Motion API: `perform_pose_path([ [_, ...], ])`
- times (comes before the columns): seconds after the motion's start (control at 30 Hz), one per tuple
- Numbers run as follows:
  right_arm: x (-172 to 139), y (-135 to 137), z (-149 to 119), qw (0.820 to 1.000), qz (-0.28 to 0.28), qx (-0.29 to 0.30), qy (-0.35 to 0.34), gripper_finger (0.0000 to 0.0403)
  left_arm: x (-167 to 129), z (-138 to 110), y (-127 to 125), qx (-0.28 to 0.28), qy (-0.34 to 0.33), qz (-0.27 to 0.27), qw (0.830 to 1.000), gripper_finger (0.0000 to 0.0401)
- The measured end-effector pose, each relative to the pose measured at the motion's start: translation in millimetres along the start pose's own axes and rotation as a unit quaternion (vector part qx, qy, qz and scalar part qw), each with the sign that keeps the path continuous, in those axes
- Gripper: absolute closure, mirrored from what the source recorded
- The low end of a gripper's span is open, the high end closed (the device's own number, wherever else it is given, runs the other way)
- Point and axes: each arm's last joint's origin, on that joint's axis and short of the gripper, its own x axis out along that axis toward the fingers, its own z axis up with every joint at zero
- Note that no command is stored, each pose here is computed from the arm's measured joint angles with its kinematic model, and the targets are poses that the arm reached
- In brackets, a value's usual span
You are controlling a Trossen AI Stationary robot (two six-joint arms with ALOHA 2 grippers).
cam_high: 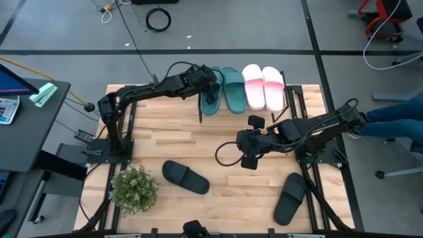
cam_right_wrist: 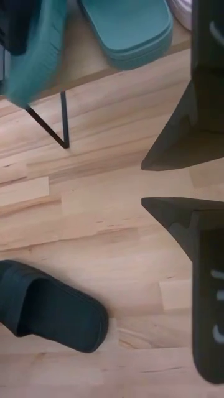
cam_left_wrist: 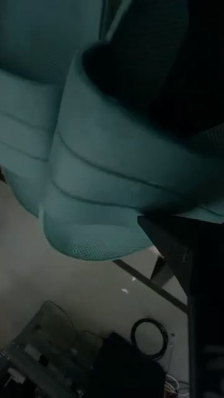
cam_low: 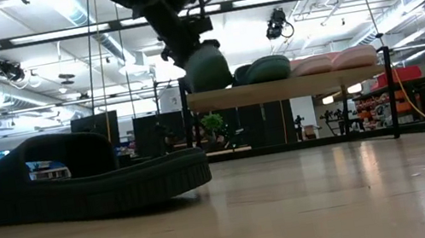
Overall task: Pick and place slides into the shelf
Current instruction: Put the green slipper on the shelf
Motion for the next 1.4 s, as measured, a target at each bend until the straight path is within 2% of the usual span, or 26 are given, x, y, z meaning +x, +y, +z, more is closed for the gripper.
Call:
perform_pose_path([
  [0.5, -2, 4, -2, 1.000, -0.003, -0.004, -0.001, 0.0317, 2, -1, -6, 0.009, 0.003, -0.006, 1.000, 0.0199],
  [0.73, -2, 3, -2, 1.000, -0.004, -0.004, -0.001, 0.0317, -16, 5, -13, 0.047, 0.007, -0.017, 0.999, 0.0182],
  [0.97, -2, 4, -2, 1.000, -0.003, 0.010, -0.001, 0.0317, -32, 18, -24, 0.052, -0.019, -0.024, 0.998, 0.0161],
  [1.23, -2, 4, -2, 1.000, -0.003, 0.011, -0.001, 0.0317, -45, 16, -45, 0.079, -0.016, -0.038, 0.996, 0.0158],
  [1.4, 0, 4, -3, 1.000, -0.005, 0.009, 0.001, 0.0317, -61, 13, -59, 0.111, -0.004, -0.010, 0.994, 0.0165],
])
